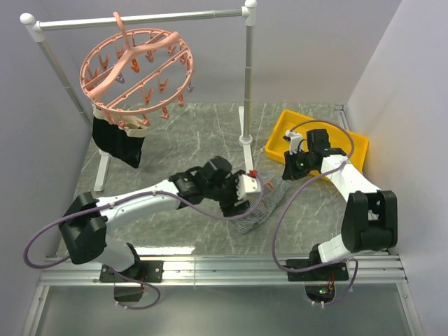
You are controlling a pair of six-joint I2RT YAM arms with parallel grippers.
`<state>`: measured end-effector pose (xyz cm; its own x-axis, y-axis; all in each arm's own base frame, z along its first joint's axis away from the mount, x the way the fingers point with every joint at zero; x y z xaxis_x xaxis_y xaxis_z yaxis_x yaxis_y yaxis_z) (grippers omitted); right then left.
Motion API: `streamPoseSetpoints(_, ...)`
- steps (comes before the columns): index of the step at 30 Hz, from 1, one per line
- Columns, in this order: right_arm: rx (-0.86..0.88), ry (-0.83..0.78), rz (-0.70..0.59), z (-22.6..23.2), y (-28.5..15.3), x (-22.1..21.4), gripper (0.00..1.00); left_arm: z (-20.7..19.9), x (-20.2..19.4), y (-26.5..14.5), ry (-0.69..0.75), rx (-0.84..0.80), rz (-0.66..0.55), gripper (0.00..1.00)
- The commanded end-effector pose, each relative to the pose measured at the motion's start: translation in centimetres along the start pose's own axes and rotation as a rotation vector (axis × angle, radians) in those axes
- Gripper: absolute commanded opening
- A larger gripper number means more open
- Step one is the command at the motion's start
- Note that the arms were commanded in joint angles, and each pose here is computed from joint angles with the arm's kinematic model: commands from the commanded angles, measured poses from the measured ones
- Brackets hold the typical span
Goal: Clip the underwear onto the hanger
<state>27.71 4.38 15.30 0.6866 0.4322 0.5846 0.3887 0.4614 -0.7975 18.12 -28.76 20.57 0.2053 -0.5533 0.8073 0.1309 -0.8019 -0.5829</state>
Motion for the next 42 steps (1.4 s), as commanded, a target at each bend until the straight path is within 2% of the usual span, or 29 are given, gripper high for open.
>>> streamPoseSetpoints(1,0.015,0.033,0.008,0.9,-0.2,-1.0,0.0,-2.2,2.2,2.7,0.094,0.005,-0.048,0.71)
streamPoseSetpoints(5,0.007,0.058,0.013,1.2,-0.1,-1.7,0.0,-4.0,2.4,5.7,0.088,0.039,-0.005,0.62)
streamPoseSetpoints(10,-0.003,0.079,0.007,1.3,-0.2,-1.5,0.0,-5.5,2.2,9.0,0.118,0.093,0.047,0.6)
streamPoseSetpoints(16,-0.023,0.078,-0.001,1.2,-0.7,-1.2,0.0,-4.8,1.2,11.5,0.106,0.181,0.141,0.59)
streamPoseSetpoints(21,-0.029,0.079,-0.006,1.3,-1.1,-1.3,0.0,-3.8,-1.5,12.1,0.105,0.219,0.269,0.51)
streamPoseSetpoints(24,-0.035,0.077,-0.009,1.2,-1.2,-1.4,0.0,-3.0,-2.3,11.7,0.047,0.191,0.316,0.43)
streamPoseSetpoints(25,-0.037,0.077,-0.012,1.2,-1.3,-1.4,0.0,-2.7,-2.5,11.3,0.035,0.193,0.329,0.37)
streamPoseSetpoints(26,-0.042,0.074,-0.016,1.3,-1.5,-1.4,0.0,-2.4,-2.3,10.9,0.026,0.202,0.323,0.21)
streamPoseSetpoints(29,-0.049,0.066,-0.027,1.3,-1.8,-1.3,0.0,-1.6,-2.4,9.4,0.02,0.232,0.301,0.01)
streamPoseSetpoints(31,-0.045,0.06,-0.025,1.4,-1.9,-1.4,0.0,-1.6,-2.1,7.6,0.001,0.186,0.259,0.0)
streamPoseSetpoints(32,-0.045,0.057,-0.024,1.4,-2.0,-1.3,0.0,-1.9,-1.0,6.2,0.002,0.16,0.194,0.0)
streamPoseSetpoints(34,-0.045,0.046,-0.014,1.4,-2.2,-1.4,0.0,-2.3,-1.9,4.7,-0.027,0.047,0.164,0.0)
streamPoseSetpoints(35,-0.046,0.041,-0.008,1.4,-2.2,-1.5,0.0,-2.5,-1.2,3.4,-0.022,0.032,0.102,0.0)
streamPoseSetpoints(42,-0.039,-0.013,0.033,1.5,-2.4,-2.4,0.0,-0.8,-5.5,2.1,-0.04,-0.01,0.161,0.0)
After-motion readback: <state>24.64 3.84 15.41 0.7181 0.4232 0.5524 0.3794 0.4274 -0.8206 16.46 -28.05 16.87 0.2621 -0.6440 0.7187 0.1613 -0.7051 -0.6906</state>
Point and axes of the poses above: each gripper's point midway between its finger pads, its own y axis out along the fingers, its own z axis along the line the jaws close on, x = y × z, the point moved 9 cm from there along -y, back along the fingers, and after that the axes turned 11 degrees about -y, right-handed, at the moved point
